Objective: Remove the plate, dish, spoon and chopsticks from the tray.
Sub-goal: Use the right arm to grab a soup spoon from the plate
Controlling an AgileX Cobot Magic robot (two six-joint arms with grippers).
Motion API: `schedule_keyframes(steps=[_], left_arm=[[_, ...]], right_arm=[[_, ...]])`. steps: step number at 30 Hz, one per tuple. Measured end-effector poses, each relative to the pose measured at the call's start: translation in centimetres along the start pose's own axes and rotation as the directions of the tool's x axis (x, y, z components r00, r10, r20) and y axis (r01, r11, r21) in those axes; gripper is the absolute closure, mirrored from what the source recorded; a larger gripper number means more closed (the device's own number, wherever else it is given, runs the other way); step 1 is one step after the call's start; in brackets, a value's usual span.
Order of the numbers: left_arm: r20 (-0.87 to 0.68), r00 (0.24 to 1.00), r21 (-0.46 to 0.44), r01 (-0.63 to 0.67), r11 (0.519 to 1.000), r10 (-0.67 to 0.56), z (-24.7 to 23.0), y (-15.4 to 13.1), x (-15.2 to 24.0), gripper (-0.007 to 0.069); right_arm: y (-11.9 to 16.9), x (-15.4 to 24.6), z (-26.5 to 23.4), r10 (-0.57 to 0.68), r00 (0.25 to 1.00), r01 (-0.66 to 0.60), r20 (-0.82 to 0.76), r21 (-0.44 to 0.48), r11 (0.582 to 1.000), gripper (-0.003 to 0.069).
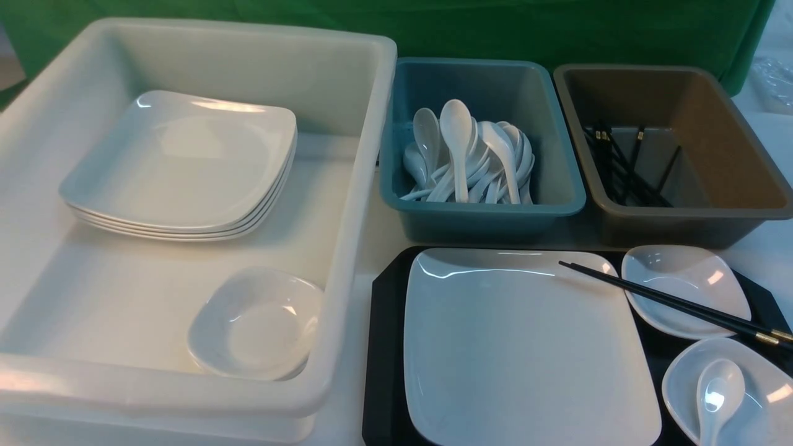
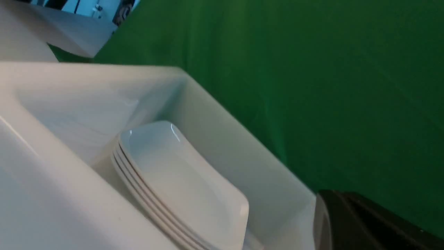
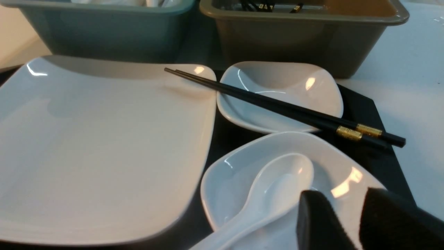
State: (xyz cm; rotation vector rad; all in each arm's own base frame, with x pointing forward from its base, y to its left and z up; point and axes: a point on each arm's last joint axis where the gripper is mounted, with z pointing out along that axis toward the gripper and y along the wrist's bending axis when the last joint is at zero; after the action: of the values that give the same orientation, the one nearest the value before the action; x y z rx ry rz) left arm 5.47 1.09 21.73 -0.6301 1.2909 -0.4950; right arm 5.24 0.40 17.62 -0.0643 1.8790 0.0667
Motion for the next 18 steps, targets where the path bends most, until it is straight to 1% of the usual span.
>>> schedule_keyframes(steps=[3,4,5,6,7,8,9,10,13,15,16,18], left_arm=[[-0.004,1.0,0.012,0.016,1.0,-0.016,0.0,-0.4,-0.3,0.0615],[-0.05,0.998,0.049,-0.022,0.999,0.025,0.0,-1.8,-1.0,0.0615],[-0.059,0.996,0.07,-0.056,0.996,0.061,0.0,-2.7,-1.7,0.0615],[-0.059,0.996,0.07,-0.056,0.996,0.061,0.0,-2.7,-1.7,0.0615],[-0.107,0.982,0.106,-0.145,0.984,0.156,0.2,-4.6,-3.0,0.0615],[-0.148,0.967,0.117,-0.192,0.974,0.208,0.6,-5.5,-3.6,0.0615],[-0.201,0.937,0.145,-0.26,0.955,0.286,1.0,-6.9,-4.5,0.0615],[-0.259,0.907,0.157,-0.299,0.941,0.331,1.6,-7.7,-4.8,0.0615],[-0.437,0.776,0.234,-0.391,0.89,0.456,3.4,-9.9,-5.7,0.0615],[-0.519,0.694,0.303,-0.396,0.867,0.498,5.0,-11.2,-5.9,0.0615],[-0.529,0.674,0.334,-0.392,0.857,0.515,5.3,-11.7,-5.9,0.0615],[-0.569,0.599,0.425,-0.372,0.825,0.563,6.6,-12.7,-5.1,0.0615]], right_arm=[[0.0,0.0,0.0,0.0,1.0,0.0,0.0,0.0,1.0,0.042],[0.0,0.0,0.0,0.0,1.0,0.0,0.0,0.0,1.0,0.042],[0.0,0.0,0.0,0.0,1.0,0.0,0.0,0.0,1.0,0.042],[0.0,0.0,0.0,0.0,1.0,0.0,0.0,0.0,1.0,0.042],[0.0,0.0,0.0,0.0,1.0,0.0,0.0,0.0,1.0,0.042],[0.0,0.0,0.0,0.0,1.0,0.0,0.0,0.0,1.0,0.042],[0.0,0.0,0.0,0.0,1.0,0.0,0.0,0.0,1.0,0.042],[0.0,0.0,0.0,0.0,1.0,0.0,0.0,0.0,1.0,0.042],[0.0,0.0,0.0,0.0,1.0,0.0,0.0,0.0,1.0,0.042],[0.0,0.0,0.0,0.0,1.0,0.0,0.0,0.0,1.0,0.042],[0.0,0.0,0.0,0.0,1.0,0.0,0.0,0.0,1.0,0.042],[0.0,0.0,0.0,0.0,1.0,0.0,0.0,0.0,1.0,0.042]])
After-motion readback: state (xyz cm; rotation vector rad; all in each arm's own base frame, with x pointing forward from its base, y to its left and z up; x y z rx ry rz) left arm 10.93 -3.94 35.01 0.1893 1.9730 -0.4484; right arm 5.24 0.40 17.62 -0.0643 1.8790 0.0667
